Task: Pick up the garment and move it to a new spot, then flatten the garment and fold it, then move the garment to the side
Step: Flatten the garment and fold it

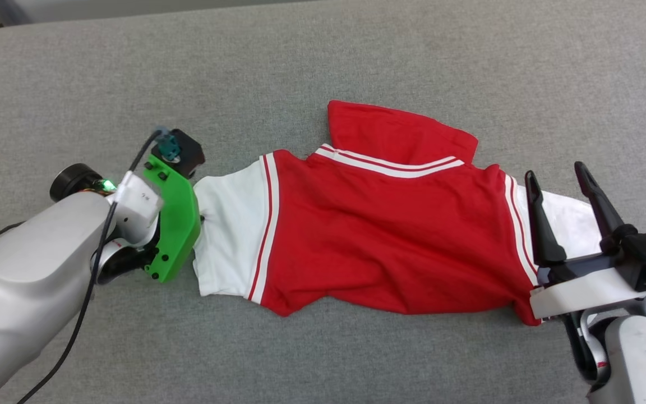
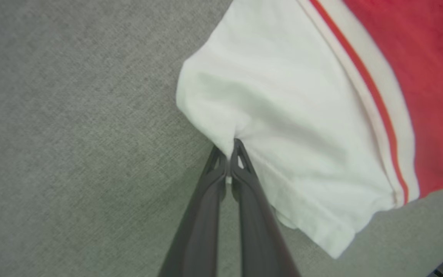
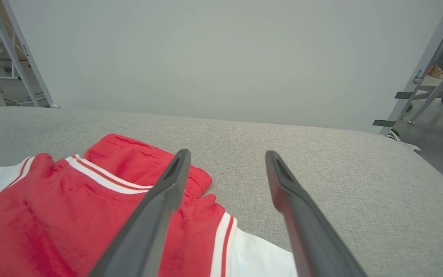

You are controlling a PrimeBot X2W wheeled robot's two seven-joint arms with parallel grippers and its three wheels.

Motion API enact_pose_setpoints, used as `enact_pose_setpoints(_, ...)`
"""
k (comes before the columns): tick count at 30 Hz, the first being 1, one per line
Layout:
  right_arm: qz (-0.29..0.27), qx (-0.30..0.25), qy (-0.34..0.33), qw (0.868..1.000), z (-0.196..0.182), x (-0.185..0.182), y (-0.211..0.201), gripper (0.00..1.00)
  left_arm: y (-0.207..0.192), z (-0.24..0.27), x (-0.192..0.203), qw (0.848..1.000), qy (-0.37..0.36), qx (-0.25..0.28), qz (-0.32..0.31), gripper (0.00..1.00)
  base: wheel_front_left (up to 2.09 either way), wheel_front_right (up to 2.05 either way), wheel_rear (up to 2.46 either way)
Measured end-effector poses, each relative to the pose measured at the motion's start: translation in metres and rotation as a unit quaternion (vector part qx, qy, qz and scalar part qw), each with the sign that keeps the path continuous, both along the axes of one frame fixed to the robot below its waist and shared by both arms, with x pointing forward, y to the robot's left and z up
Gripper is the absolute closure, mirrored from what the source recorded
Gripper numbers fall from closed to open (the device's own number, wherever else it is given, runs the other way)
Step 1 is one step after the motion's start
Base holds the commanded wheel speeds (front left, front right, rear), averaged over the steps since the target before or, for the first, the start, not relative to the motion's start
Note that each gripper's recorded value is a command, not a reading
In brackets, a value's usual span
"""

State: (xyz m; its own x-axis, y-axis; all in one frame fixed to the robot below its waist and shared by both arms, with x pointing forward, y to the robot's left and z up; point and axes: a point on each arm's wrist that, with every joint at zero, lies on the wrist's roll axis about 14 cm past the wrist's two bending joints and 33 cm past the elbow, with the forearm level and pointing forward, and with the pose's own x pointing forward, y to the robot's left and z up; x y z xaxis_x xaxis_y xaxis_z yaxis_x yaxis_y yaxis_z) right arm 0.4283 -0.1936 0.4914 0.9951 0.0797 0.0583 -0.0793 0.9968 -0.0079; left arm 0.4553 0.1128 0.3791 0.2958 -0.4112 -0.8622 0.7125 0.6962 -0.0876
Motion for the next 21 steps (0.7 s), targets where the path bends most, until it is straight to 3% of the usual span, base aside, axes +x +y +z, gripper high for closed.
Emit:
enact_pose_setpoints(6, 0.0, -0.057, -0.03, 0.998, 0.026, 0.001, -0.024, 0.0, 0.012, 0.035, 0.023, 0.993, -0.102, -0.047, 0.03, 1.0, 0.0, 0.0, 0.0)
enact_pose_setpoints(11, 0.002, -0.106, -0.015, 0.994, 0.04, 0.004, -0.045, 0.0, 0.022, 0.056, 0.019, 0.986, -0.142, -0.064, 0.05, 1.0, 0.0, 0.0, 0.0)
enact_pose_setpoints(18, 0.03, -0.126, 0.119, 0.984, 0.022, 0.008, -0.066, 0.0, 0.052, 0.073, 0.01, 0.978, -0.182, -0.057, 0.087, 1.0, 0.0, 0.0, 0.0)
enact_pose_setpoints(21, 0.059, -0.14, 0.216, 0.964, -0.003, 0.001, -0.068, 0.0, 0.053, 0.074, 0.005, 0.976, -0.187, -0.058, 0.092, 1.0, 0.0, 0.0, 0.0)
